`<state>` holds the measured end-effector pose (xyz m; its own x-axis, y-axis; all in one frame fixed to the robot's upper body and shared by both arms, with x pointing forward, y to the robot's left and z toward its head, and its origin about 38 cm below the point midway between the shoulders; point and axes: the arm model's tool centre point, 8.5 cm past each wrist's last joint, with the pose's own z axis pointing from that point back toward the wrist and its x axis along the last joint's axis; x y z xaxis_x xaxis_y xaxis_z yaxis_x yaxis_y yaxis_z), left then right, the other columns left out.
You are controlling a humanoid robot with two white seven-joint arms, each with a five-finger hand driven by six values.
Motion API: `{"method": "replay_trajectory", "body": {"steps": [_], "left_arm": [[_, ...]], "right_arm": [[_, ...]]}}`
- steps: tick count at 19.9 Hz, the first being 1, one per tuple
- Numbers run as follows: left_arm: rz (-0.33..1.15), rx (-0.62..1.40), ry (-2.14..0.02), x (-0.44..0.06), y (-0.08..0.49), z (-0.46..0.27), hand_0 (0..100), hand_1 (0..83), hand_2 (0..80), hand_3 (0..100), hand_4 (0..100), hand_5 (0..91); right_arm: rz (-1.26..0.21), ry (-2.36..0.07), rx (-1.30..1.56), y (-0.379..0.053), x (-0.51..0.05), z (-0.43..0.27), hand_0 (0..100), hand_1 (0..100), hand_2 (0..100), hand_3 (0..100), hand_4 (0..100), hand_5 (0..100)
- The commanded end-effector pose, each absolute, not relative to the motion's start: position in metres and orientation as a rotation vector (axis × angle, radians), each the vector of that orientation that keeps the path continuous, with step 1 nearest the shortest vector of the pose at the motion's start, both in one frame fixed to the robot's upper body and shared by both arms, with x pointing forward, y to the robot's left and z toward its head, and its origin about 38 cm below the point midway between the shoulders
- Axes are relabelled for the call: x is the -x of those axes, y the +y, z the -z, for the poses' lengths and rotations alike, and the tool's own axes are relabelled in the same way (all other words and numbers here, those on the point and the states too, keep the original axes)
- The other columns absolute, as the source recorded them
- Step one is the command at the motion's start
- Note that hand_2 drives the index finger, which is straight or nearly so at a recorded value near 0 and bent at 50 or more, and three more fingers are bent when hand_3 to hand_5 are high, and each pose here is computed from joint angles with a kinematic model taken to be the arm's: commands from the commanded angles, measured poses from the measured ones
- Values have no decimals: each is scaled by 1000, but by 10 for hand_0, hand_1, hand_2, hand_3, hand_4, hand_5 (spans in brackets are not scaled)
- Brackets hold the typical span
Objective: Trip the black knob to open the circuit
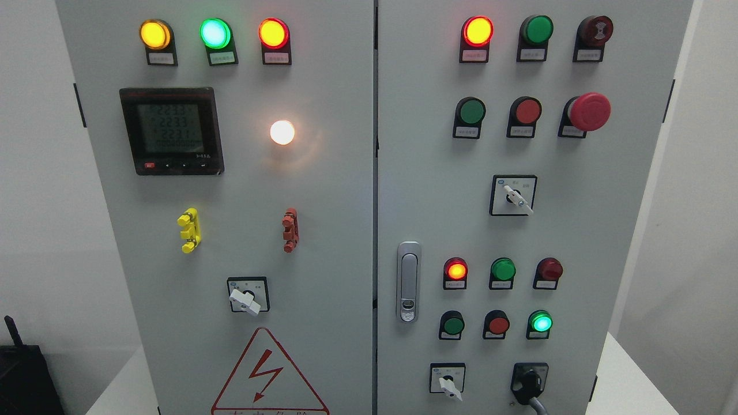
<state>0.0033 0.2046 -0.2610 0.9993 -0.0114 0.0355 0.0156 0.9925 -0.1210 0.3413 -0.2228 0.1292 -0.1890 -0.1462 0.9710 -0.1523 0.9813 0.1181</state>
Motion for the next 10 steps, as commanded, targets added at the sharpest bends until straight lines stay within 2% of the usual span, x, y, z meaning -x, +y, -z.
{"method": "replay_trajectory", "body": {"steps": [1,10], "left_arm": [[14,120,-61,-12,205,262,120,389,0,0,0,0],[15,120,-61,-12,205,262,120,389,0,0,0,0]], "right_arm": [[-15,-1772,-244,-215,-341,-130,0,0,39,1000,983,960],[-9,-1780,-228,-221,-342,-132,0,0,39,1000,982,960]]}}
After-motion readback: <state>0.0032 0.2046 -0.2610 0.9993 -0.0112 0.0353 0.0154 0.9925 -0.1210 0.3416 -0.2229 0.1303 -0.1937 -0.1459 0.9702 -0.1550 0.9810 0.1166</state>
